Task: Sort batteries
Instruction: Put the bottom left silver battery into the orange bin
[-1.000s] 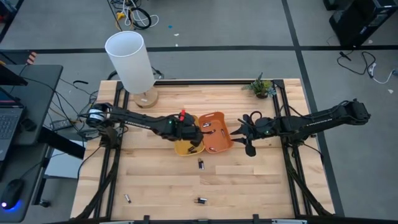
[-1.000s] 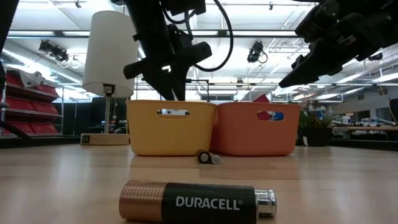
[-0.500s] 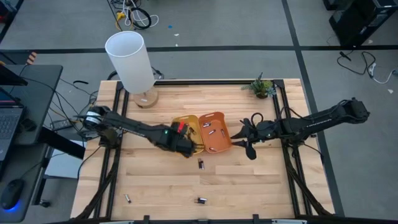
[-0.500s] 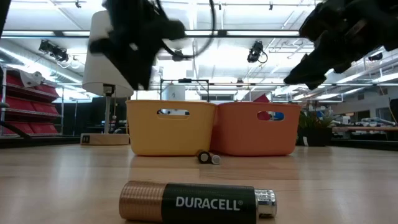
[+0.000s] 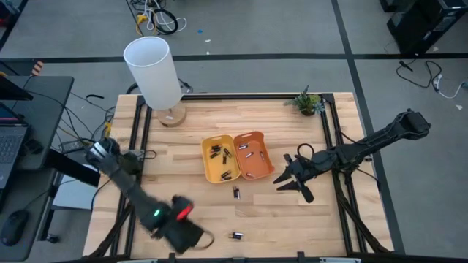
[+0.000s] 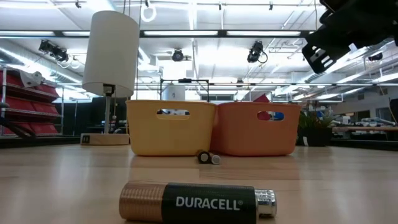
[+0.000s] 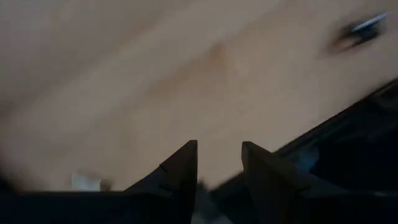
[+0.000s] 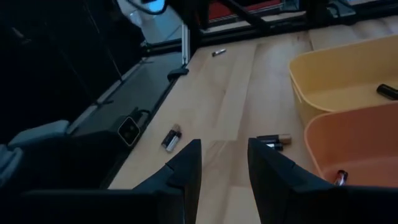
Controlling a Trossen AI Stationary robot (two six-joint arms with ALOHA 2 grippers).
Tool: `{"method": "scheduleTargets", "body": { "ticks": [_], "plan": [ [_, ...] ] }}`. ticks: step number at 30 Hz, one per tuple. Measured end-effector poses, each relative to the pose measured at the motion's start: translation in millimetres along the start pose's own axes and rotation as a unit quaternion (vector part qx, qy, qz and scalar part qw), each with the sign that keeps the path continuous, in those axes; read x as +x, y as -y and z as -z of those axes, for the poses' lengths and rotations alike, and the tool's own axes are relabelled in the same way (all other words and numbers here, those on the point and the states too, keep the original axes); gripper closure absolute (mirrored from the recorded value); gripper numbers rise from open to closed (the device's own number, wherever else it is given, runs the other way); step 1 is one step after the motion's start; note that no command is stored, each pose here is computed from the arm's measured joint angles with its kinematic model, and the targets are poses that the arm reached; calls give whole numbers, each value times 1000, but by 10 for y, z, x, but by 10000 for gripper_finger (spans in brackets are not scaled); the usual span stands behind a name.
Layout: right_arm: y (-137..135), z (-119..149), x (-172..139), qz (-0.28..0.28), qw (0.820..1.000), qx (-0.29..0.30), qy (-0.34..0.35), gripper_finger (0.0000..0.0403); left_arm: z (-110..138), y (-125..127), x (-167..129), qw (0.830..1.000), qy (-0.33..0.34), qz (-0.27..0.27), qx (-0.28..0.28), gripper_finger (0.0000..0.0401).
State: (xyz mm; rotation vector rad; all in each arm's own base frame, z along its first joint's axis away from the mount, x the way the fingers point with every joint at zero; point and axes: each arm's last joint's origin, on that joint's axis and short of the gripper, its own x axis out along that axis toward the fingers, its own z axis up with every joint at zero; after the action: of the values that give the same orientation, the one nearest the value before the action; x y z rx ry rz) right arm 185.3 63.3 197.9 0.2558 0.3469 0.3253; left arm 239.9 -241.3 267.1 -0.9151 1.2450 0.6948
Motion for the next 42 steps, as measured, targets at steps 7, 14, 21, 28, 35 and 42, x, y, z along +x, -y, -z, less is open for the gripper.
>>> {"method": "scheduleTargets", "body": {
  "ticks": [7, 14, 21, 28, 35, 42],
  "plan": [
    [6, 0, 0, 10, 1000, 20, 2, 286, 723, -238, 272, 980, -115, -149, -57, 259],
    [8, -1, 0, 13, 1000, 20, 4, 286, 840, -266, 487, 956, -118, -225, -145, 258],
    [15, 2, 0, 23, 999, 24, 4, 286, 814, -251, 648, 953, -101, -226, -172, 258],
    [18, 13, 0, 25, 999, 36, -1, 286, 647, -283, 825, 942, -96, -244, -208, 258],
    [18, 12, 0, 24, 999, 38, -1, 286, 505, -332, 866, 924, -83, -286, -240, 259],
    [-12, 45, 1, 20, 999, 42, -15, 286, 576, -446, 811, 909, -68, -333, -243, 259]
  ]
}}
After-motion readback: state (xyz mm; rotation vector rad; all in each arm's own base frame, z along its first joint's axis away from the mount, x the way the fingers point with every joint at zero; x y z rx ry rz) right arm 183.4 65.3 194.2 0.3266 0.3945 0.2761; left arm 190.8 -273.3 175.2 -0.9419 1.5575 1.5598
